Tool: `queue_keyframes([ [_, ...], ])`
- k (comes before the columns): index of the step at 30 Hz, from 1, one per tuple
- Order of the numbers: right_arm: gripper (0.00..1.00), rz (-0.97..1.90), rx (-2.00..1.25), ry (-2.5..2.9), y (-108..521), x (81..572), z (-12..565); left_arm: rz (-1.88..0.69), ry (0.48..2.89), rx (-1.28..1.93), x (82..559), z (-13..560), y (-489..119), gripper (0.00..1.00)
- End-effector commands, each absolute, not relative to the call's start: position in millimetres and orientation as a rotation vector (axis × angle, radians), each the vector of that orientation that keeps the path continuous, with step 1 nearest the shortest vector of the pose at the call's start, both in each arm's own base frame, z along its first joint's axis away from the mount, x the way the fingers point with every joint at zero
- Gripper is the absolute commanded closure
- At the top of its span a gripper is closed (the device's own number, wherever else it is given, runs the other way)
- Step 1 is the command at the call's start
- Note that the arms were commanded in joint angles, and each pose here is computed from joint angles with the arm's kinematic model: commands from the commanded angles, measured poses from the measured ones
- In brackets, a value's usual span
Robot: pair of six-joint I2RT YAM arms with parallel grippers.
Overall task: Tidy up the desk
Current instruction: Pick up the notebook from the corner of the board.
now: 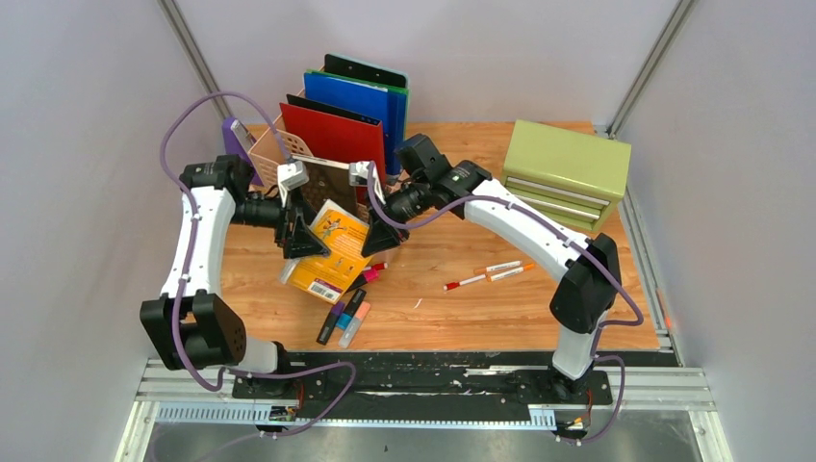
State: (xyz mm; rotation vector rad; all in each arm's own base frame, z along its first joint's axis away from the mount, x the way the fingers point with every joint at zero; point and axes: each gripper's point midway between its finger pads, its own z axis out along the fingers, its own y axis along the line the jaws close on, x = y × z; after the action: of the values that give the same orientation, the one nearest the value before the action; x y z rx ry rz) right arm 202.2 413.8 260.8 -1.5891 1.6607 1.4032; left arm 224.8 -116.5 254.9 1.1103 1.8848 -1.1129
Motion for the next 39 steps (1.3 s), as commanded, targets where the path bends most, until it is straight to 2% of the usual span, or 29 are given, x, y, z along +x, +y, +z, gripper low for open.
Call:
queue_keyframes([
  [1, 1.00, 1.385, -1.602, 1.442, 407.2, 200.4, 308.6, -1.260, 1.872, 1.098, 203.7, 259.9, -133.3, 0.01],
  [4, 1.00, 1.342, -1.582, 1.453, 405.0, 210.7, 309.9, -1.287, 1.843, 1.102, 201.3, 262.1, -138.9, 0.08],
  [6, 1.00, 1.294, -1.569, 1.466, 404.7, 218.6, 308.8, -1.313, 1.823, 1.093, 200.5, 264.1, -142.7, 0.21],
  [7, 1.00, 1.281, -1.567, 1.469, 404.4, 220.8, 308.3, -1.329, 1.809, 1.080, 201.3, 266.4, -144.6, 0.34],
  [8, 1.00, 1.263, -1.562, 1.476, 404.5, 223.8, 307.0, -1.339, 1.800, 1.076, 201.7, 267.9, -146.1, 0.41],
  [10, 1.00, 1.237, -1.553, 1.489, 404.8, 228.8, 305.6, -1.363, 1.775, 1.055, 203.8, 272.9, -149.1, 0.75],
  [11, 1.00, 1.225, -1.549, 1.495, 405.0, 231.1, 305.0, -1.378, 1.761, 1.040, 205.4, 275.7, -150.5, 0.83],
  [12, 1.00, 1.210, -1.542, 1.502, 405.0, 234.0, 304.9, -1.383, 1.752, 1.036, 206.3, 277.6, -151.3, 0.97],
  [14, 0.97, 1.193, -1.526, 1.515, 405.2, 238.1, 306.7, -1.407, 1.720, 1.012, 208.8, 283.6, -154.0, 1.00],
  [15, 0.90, 1.187, -1.515, 1.524, 405.1, 240.2, 308.0, -1.410, 1.709, 1.008, 209.3, 285.4, -154.6, 1.00],
  [17, 0.68, 1.183, -1.488, 1.548, 403.7, 243.5, 311.0, -1.420, 1.674, 0.997, 210.1, 291.2, -156.6, 1.00],
  [19, 0.52, 1.174, -1.454, 1.581, 401.3, 248.1, 312.5, -1.428, 1.642, 0.986, 210.6, 296.1, -158.3, 1.00],
  [23, 0.36, 1.174, -1.370, 1.615, 392.3, 259.6, 320.7, -1.447, 1.587, 0.960, 213.4, 305.0, -160.7, 1.00],
  [30, 0.34, 1.307, -1.241, 1.627, 379.7, 273.3, 334.0, -1.490, 1.557, 0.914, 221.6, 307.1, -162.7, 1.00],
  [39, 0.42, 1.601, -1.311, 1.573, 387.2, 252.6, 339.3, -1.498, 1.563, 0.905, 225.5, 303.0, -162.4, 1.00],
])
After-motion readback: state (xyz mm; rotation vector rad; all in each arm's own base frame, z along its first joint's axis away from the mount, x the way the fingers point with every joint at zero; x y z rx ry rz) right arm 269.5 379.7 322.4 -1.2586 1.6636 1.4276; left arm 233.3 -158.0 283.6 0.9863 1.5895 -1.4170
